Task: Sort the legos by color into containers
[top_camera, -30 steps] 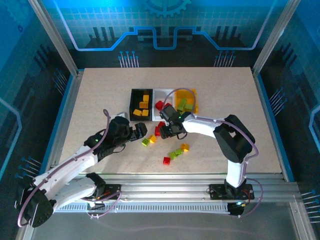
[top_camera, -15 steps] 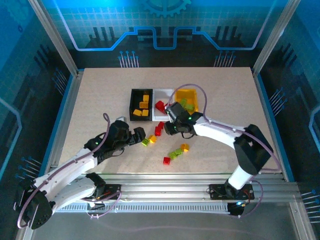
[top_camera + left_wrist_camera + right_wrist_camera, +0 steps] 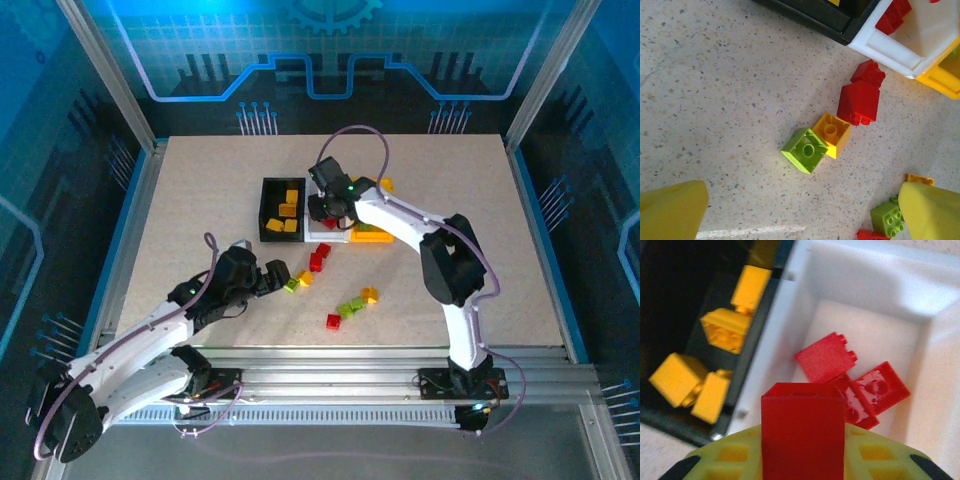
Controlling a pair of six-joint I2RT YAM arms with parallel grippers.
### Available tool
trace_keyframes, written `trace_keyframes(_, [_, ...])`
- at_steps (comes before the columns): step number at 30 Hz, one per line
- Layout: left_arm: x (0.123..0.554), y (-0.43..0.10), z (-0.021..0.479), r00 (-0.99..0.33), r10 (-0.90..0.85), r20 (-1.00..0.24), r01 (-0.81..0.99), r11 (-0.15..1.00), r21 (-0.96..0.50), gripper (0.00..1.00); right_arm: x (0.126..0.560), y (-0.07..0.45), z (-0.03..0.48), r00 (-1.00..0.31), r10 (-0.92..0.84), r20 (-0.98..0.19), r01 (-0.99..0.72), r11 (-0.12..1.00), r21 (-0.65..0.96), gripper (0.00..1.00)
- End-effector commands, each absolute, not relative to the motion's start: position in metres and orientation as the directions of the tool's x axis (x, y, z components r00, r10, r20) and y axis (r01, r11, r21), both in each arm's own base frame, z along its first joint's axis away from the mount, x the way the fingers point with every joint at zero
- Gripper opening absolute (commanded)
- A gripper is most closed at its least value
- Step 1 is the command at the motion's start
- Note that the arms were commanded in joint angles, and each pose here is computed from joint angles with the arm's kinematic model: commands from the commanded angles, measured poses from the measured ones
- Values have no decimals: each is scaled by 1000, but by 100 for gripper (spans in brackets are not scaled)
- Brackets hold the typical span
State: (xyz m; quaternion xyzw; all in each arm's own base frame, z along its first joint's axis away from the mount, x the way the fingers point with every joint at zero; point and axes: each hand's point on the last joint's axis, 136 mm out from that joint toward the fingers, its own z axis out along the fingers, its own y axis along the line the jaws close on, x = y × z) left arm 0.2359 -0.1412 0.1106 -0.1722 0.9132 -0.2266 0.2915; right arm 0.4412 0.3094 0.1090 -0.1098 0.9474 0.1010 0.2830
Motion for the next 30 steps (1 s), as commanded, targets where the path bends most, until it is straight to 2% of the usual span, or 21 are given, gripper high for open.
trace_keyframes(1, [228, -145, 105, -791, -442, -423, -182, 830, -528, 99, 453, 293, 111, -838, -92, -538, -182, 976, 117, 37])
trace_keyframes(4, [228, -147, 106, -795, -434, -424, -169, 829, -533, 99, 456, 297, 120, -830, -89, -550, -200, 969, 145, 56])
trace_keyframes(7, [229, -148, 107, -798, -424, -427, -159, 833, -530, 99, 453, 298, 140, -807, -89, -584, -224, 961, 163, 63])
trace_keyframes(12, [230, -149, 108, -799, -419, -432, -153, 836, -527, 99, 415, 288, 169, -787, -82, -612, -247, 950, 191, 65])
trace_keyframes(17, [231, -152, 110, -798, -425, -427, -148, 826, -544, 99, 338, 265, 159, -811, -135, -569, -282, 943, 177, 66])
trace_keyframes(25, [233, -151, 100, -807, -419, -416, -164, 836, -523, 99, 192, 242, 110, -869, -322, -376, -411, 893, 185, 67])
trace_keyframes(30, [234, -150, 94, -811, -421, -406, -176, 837, -518, 99, 136, 262, 85, -860, -431, -273, -493, 839, 229, 67])
